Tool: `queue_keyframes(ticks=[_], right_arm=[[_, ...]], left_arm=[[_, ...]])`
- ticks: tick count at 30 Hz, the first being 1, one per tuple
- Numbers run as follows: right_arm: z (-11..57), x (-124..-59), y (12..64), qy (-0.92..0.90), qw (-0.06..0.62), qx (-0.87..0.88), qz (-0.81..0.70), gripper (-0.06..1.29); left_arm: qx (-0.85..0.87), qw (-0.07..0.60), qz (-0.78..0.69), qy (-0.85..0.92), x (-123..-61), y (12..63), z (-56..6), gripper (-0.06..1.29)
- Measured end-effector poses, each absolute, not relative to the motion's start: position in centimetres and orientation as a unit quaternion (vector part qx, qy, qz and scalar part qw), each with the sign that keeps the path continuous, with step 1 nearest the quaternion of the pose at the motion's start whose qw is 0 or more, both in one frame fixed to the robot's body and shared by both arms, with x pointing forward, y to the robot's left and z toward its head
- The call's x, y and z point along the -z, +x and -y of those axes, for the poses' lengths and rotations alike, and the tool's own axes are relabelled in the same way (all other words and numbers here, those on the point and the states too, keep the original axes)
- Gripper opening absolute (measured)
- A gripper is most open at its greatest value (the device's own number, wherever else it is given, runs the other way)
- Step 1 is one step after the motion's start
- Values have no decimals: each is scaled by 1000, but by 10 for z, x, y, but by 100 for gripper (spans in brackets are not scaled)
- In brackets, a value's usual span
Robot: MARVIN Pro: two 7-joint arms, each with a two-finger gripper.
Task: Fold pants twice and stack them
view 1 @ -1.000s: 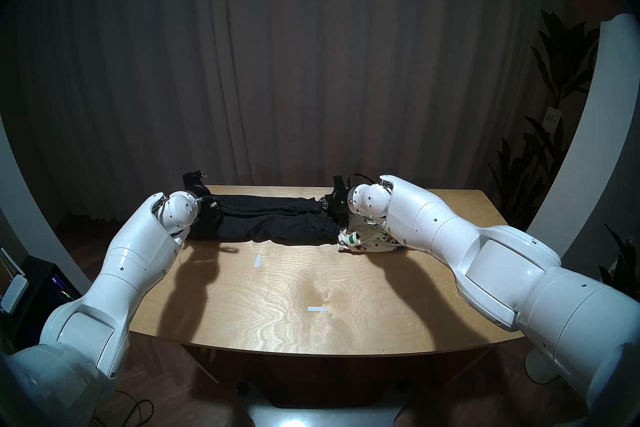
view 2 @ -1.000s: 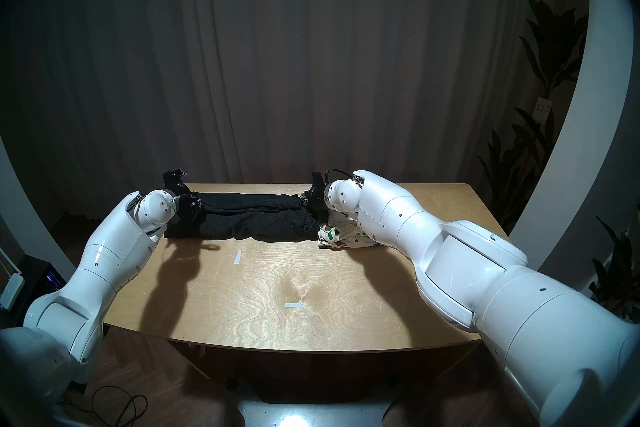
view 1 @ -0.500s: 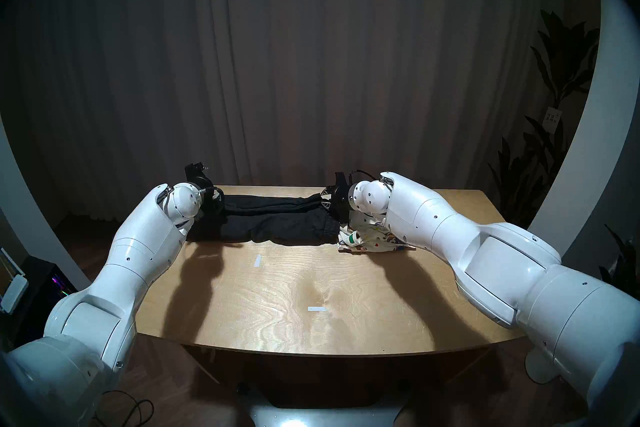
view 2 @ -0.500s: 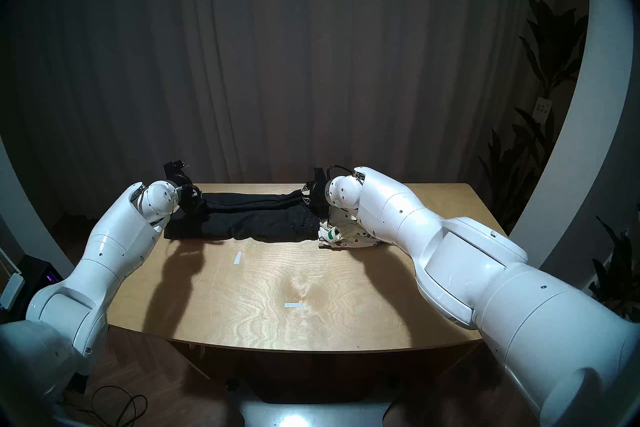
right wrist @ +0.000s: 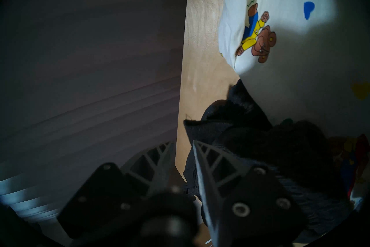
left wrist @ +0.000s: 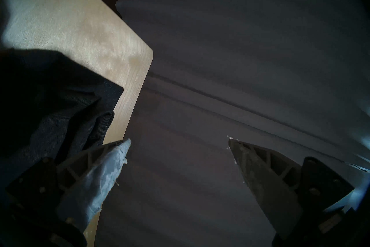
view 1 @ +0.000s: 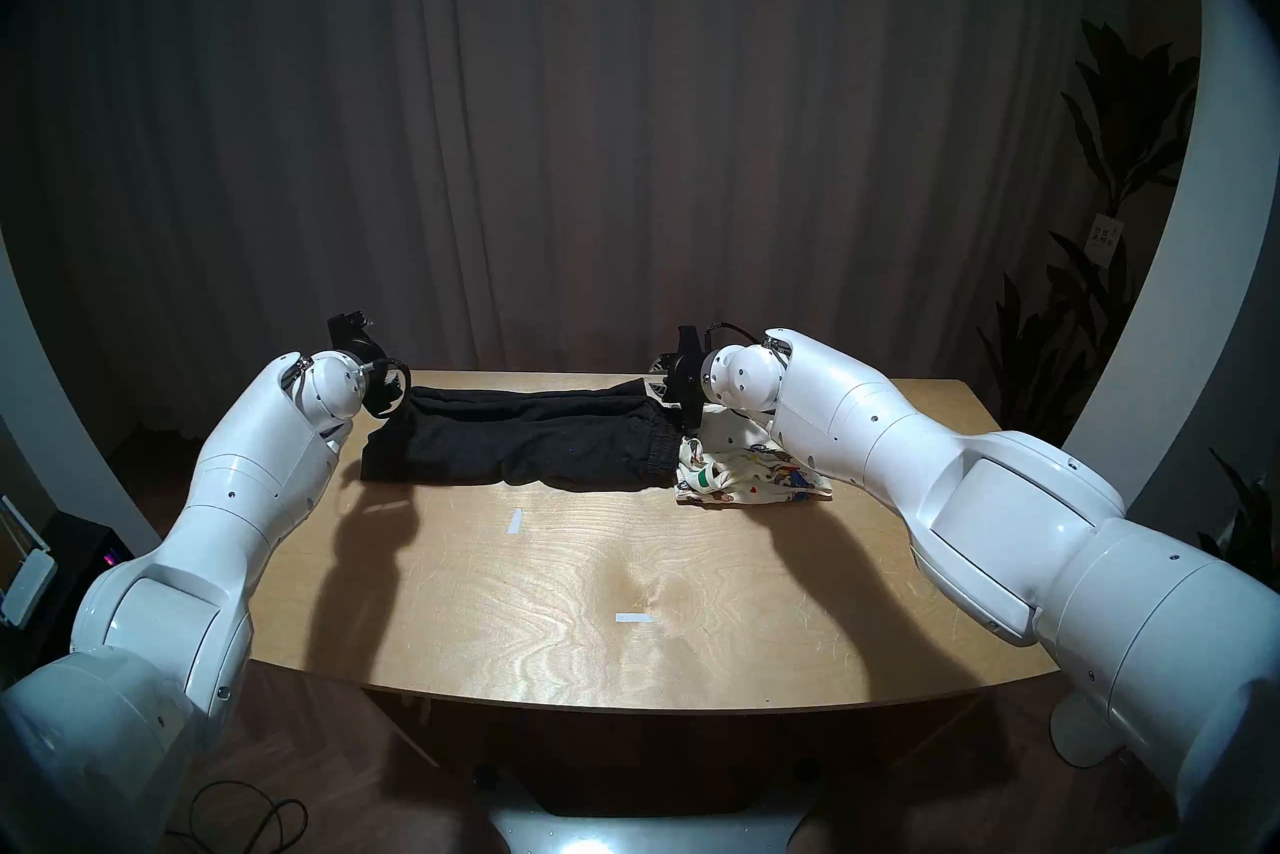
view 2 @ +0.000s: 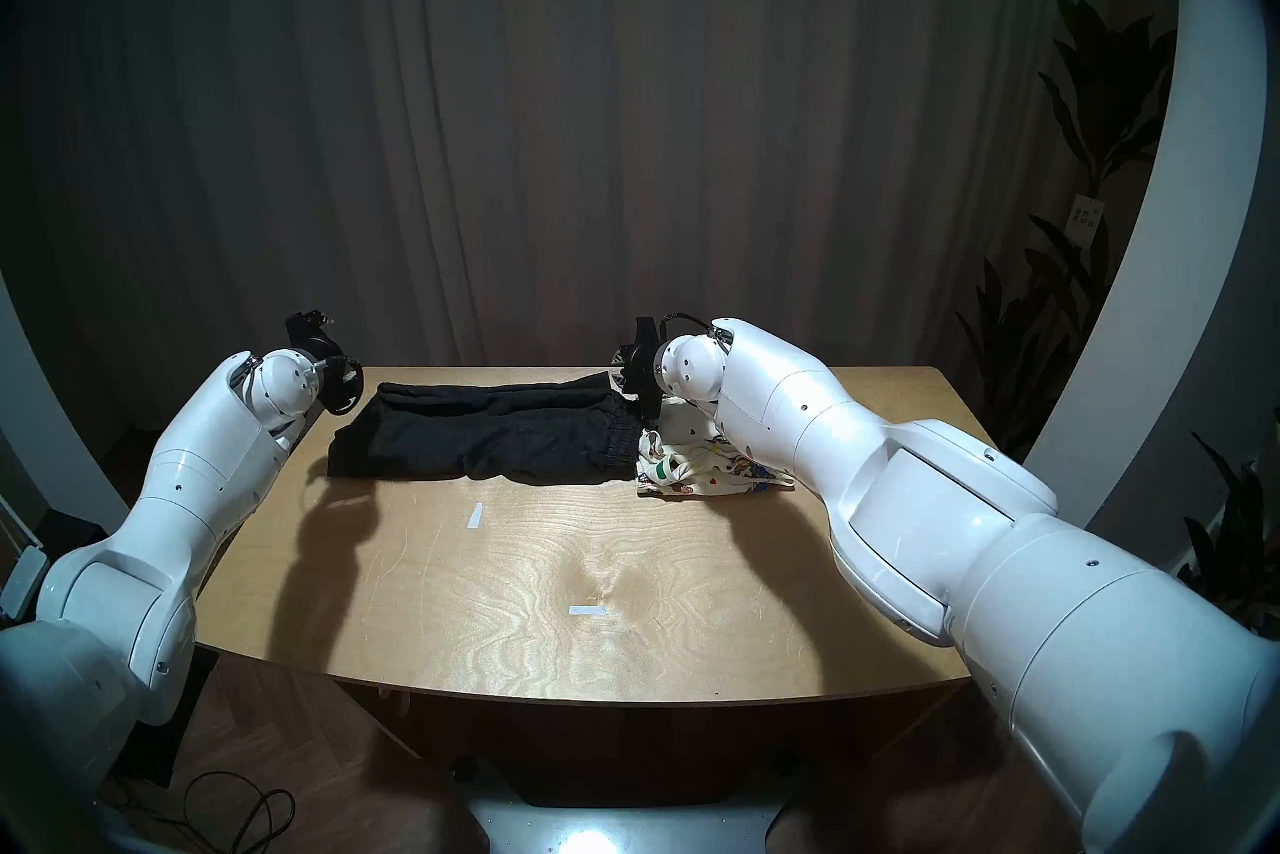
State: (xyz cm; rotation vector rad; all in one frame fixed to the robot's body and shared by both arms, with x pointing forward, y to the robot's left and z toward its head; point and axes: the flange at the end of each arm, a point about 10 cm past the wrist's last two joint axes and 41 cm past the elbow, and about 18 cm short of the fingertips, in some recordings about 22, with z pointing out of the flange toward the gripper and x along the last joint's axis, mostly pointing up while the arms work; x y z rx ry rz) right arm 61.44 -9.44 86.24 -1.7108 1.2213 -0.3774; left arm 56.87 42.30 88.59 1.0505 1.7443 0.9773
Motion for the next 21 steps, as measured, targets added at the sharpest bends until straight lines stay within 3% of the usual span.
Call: queue_keyframes(ticks=[16, 17, 19, 21], right_arm=[[103, -882, 628, -681, 486, 190, -514, 31], [103, -884, 629, -680, 486, 193, -513, 36], [104, -889, 632, -679, 488, 201, -511, 90], [106, -898, 636, -676, 492, 214, -505, 123]], left_arm=[[-435, 430, -677, 409, -919, 574, -456, 123], [-437, 431, -675, 409, -921, 574, -456, 123], [-443, 435, -667, 412, -925, 575, -457, 123], [-450, 439, -656, 418, -928, 576, -458, 123]])
